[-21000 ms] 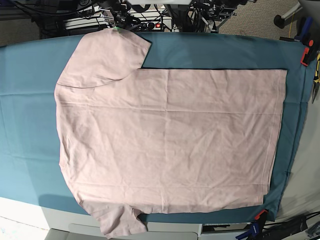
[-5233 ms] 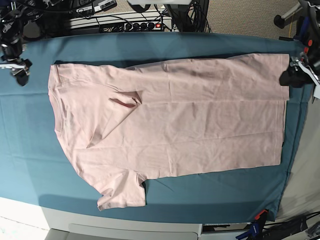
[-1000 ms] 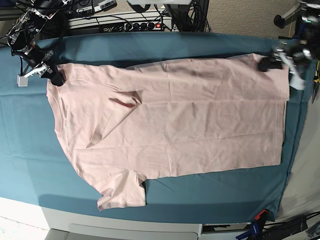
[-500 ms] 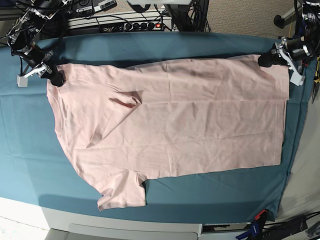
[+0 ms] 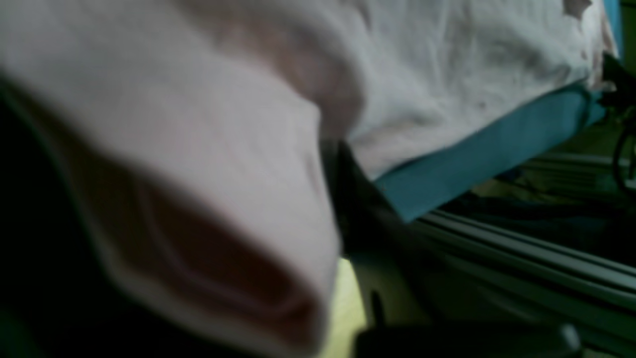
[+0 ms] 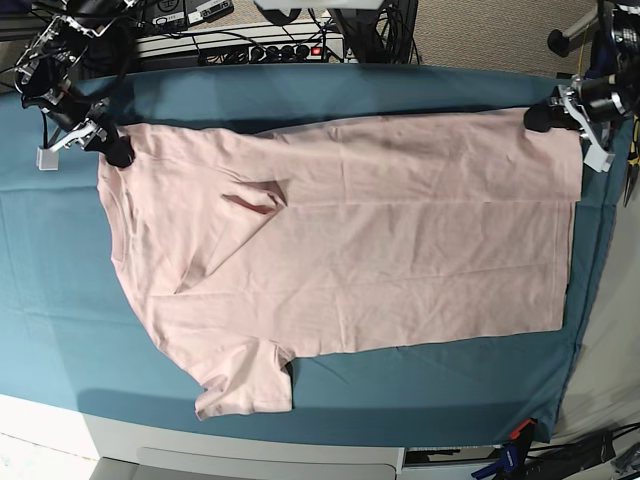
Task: Fold the T-shirt properly
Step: 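Pull the shirt edge taut with both grippers to flatten it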
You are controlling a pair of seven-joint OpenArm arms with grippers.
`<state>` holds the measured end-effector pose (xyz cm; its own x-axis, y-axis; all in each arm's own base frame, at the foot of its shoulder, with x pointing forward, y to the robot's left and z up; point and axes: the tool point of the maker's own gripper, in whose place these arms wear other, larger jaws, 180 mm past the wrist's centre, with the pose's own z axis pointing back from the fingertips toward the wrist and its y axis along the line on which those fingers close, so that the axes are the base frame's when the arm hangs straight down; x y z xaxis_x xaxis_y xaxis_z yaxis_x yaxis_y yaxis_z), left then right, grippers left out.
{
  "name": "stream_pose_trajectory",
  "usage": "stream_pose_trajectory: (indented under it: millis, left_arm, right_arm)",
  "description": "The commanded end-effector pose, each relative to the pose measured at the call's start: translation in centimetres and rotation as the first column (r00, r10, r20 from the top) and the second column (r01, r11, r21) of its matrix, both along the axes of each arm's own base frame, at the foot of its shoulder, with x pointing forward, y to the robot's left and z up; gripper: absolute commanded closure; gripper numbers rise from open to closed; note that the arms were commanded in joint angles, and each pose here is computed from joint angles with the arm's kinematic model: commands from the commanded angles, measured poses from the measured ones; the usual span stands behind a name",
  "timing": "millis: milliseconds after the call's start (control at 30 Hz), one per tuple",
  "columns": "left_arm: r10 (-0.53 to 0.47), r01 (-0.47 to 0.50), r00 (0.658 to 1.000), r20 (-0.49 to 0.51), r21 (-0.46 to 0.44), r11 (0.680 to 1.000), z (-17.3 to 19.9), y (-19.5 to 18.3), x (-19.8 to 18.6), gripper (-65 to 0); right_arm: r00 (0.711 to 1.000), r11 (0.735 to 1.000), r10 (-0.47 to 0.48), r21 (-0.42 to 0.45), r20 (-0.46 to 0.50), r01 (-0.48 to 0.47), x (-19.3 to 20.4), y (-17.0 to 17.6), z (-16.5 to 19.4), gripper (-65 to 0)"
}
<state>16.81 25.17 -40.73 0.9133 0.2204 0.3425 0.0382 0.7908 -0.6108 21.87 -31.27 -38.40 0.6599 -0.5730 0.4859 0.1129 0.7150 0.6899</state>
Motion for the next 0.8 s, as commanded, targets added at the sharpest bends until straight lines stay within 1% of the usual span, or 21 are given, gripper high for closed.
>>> stream_pose_trajectory:
  millis: [0, 167, 400, 533, 633, 767]
  left_arm:
    - [-0.025, 0.029, 0.998, -0.052, 0.071, 0.997, -0.4, 1.5, -1.0, 0.0]
    - [-0.032, 0.036, 0.998, -0.053, 0.084, 0.996, 0.0, 2.1, -0.9, 0.0]
    - [-0.039, 0.044, 0.998, -0.058, 0.092, 0.995, 0.1, 2.4, -1.0, 0.0]
    - [-0.042, 0.049, 0.996, -0.074, 0.093, 0.994, 0.1, 2.5, -1.6, 0.0]
    - [-0.041, 0.049, 0.995, -0.088, 0.087, 0.995, -0.1, 2.5, -2.2, 0.0]
    - [-0.041, 0.049, 0.994, -0.101, 0.081, 0.996, -0.3, 2.4, -2.8, 0.0]
  right_arm:
    - [1.0, 1.0, 0.005, -0.03, 0.023, -0.004, 0.1, -1.0, 1.1, 0.0]
    - [0.999, 0.993, 0.036, -0.11, -0.008, -0.037, -1.5, -2.0, 1.8, 0.0]
    - [0.995, 0.975, 0.089, -0.198, -0.048, -0.097, -3.9, -1.6, 2.7, 0.0]
    - [0.992, 0.969, 0.102, -0.22, -0.075, -0.116, -5.0, -1.5, 2.6, 0.0]
    - [0.991, 0.968, 0.102, -0.22, -0.091, -0.12, -5.5, -1.6, 2.4, 0.0]
    - [0.991, 0.968, 0.103, -0.221, -0.091, -0.121, -5.5, -1.6, 2.4, 0.0]
